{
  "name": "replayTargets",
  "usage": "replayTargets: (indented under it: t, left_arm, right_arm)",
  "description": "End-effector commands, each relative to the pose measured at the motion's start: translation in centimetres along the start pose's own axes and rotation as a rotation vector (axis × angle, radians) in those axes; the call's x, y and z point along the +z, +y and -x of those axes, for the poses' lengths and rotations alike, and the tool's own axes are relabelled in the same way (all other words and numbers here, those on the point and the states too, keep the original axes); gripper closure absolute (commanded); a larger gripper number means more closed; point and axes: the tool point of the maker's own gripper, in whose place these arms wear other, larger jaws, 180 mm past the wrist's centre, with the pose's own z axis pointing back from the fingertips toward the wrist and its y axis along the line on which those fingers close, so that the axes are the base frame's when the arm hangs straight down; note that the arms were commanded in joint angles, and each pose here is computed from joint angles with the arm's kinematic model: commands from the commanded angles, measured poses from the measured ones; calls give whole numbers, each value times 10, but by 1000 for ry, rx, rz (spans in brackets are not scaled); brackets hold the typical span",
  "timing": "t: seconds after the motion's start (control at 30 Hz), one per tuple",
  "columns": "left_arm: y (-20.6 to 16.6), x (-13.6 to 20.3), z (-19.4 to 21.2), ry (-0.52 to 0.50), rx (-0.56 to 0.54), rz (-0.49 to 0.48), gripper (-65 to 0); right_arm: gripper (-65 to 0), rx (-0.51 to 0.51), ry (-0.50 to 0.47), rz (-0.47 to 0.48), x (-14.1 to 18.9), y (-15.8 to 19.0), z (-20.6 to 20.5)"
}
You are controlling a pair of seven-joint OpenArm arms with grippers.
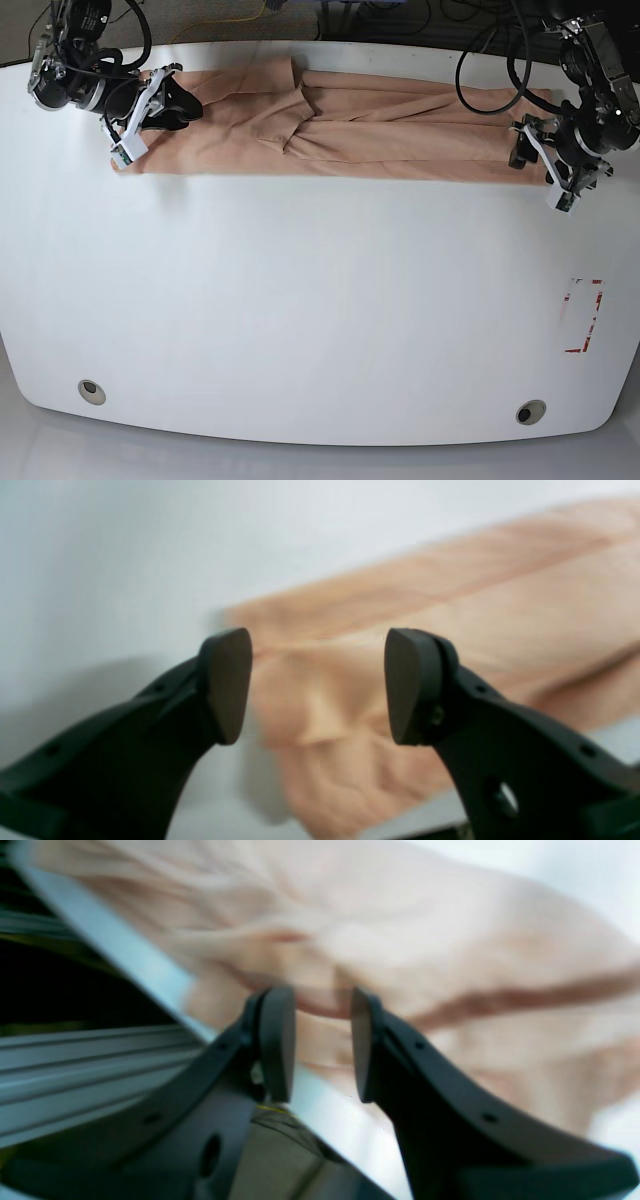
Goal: Layout the t-shirt on the table in an organized manner, then fold the t-shirt properly
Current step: 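Grasp the folded shirt ends with both grippers and pull them apart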
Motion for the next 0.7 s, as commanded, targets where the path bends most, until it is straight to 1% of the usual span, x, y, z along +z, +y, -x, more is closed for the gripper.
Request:
replayTargets:
  t: [0.0, 0.07, 0.2, 0.3, 0.37, 0.47, 0.6, 0.67]
  left_arm:
    - [-3, 2, -4, -28, 4, -4, -390]
    - [-8, 0, -1, -24, 17, 6, -390]
    - [-17, -3, 17, 13, 36, 24, -390]
    - [-17, -4, 21, 11, 37, 13, -390]
    - [-18, -7, 27, 21, 46, 14, -390]
    - [-13, -14, 42, 76, 62, 2, -389]
    - [-8, -23, 58, 139, 76, -6, -389]
    - [-7, -25, 61, 148, 80, -6, -389]
  right_arm:
    - [-198, 22, -3, 66, 5, -11, -3]
    - [-195, 24, 4, 94, 3, -14, -1]
    - [-174, 21, -1, 133, 1, -21, 1]
    - [-136, 10, 12, 167, -3, -32, 8]
    - [-119, 13, 22, 166, -9, -32, 10]
    - [-101, 17, 12, 158, -19, -32, 12]
    - [-101, 29, 17, 158, -32, -33, 18]
    - [-100, 37, 17, 165, -37, -36, 18]
